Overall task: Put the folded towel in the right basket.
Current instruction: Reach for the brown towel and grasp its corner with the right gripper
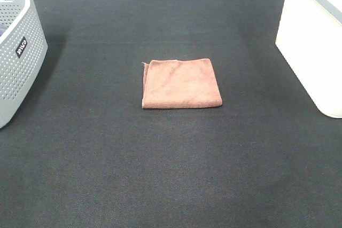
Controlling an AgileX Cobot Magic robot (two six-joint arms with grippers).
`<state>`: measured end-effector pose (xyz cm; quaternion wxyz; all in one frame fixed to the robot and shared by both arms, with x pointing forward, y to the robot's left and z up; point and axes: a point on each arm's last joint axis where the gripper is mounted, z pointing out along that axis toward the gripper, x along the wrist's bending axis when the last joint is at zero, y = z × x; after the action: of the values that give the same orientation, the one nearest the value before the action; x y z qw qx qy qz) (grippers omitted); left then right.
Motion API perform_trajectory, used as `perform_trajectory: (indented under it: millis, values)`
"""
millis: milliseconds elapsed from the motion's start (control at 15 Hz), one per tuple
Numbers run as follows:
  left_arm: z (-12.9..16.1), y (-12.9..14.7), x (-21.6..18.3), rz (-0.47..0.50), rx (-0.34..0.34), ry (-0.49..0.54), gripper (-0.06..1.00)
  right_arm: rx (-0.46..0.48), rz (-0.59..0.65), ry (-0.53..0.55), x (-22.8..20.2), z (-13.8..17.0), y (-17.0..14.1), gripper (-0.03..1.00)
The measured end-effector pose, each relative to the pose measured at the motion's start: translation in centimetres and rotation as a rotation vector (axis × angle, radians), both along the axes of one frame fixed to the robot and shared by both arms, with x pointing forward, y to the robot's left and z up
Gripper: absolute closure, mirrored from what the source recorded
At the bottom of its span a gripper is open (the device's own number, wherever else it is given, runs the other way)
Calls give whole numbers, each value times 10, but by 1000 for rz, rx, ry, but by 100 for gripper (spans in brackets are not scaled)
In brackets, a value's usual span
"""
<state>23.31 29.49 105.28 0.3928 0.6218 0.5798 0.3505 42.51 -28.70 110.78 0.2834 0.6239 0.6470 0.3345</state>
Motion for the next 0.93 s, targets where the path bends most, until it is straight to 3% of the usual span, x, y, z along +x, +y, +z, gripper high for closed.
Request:
perform_trajectory:
  millis: [267, 467, 600, 800, 933]
  values:
    - [0, 0, 0, 0, 0, 0, 7, 45, 85, 139, 92, 1, 13, 29]
    - [0, 0, 0, 0, 0, 0, 7, 36, 201, 191, 137, -9, 47, 29]
    - [0, 0, 0, 0, 0, 0, 7, 37, 252, 239, 163, -26, 75, 29]
    - [0, 0, 0, 0, 0, 0, 7, 112, 218, 369, 209, -74, 92, 29]
    - [0, 0, 0, 0, 0, 0, 7, 154, 215, 399, 220, -84, 97, 29]
